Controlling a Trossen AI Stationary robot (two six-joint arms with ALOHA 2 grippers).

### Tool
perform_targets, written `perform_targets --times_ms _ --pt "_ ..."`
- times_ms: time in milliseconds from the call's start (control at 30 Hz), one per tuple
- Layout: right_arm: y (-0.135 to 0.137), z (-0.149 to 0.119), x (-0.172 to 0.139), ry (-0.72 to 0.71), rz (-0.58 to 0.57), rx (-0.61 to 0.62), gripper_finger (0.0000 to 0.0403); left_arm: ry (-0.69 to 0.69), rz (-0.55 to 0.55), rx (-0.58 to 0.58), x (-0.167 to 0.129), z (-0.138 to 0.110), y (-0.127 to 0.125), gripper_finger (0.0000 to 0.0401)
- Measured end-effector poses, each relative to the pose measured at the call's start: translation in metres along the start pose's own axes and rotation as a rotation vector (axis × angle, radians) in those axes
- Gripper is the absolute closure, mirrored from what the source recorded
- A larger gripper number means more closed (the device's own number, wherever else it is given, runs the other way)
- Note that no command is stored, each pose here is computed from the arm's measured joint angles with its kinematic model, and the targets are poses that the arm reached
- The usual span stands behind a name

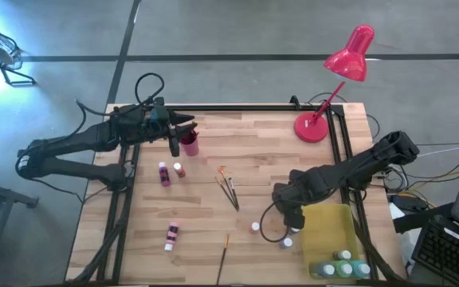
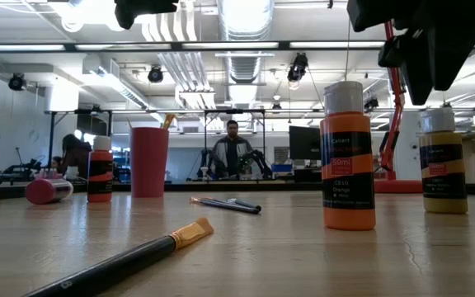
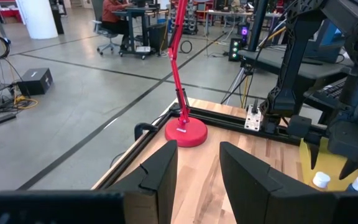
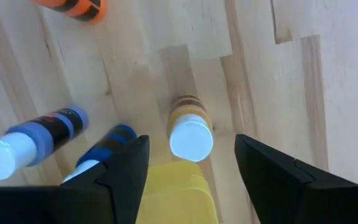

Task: Pick & Place Paint Supplies
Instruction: Put the yellow paint bottle into the yellow bin

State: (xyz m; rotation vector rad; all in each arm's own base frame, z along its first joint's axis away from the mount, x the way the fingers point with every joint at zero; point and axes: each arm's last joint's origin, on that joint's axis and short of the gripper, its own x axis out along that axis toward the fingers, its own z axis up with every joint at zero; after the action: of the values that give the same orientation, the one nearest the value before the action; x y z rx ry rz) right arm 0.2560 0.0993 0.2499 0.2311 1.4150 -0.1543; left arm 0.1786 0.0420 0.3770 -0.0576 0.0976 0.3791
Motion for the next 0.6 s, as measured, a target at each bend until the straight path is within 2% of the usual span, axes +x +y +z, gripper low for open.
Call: perform_targets --times_ms 333,600 --pt "-0.004 -0.006 0.018 0.020 -0.013 0.009 0.0156 0.002 0.000 0.000 0.000 0.000 0.000 0.0275" --pt "-0.005 -0.009 0.027 0.021 -0.010 0.011 0.0177 0.002 0.000 0.000 0.000 0.000 0.000 0.0275"
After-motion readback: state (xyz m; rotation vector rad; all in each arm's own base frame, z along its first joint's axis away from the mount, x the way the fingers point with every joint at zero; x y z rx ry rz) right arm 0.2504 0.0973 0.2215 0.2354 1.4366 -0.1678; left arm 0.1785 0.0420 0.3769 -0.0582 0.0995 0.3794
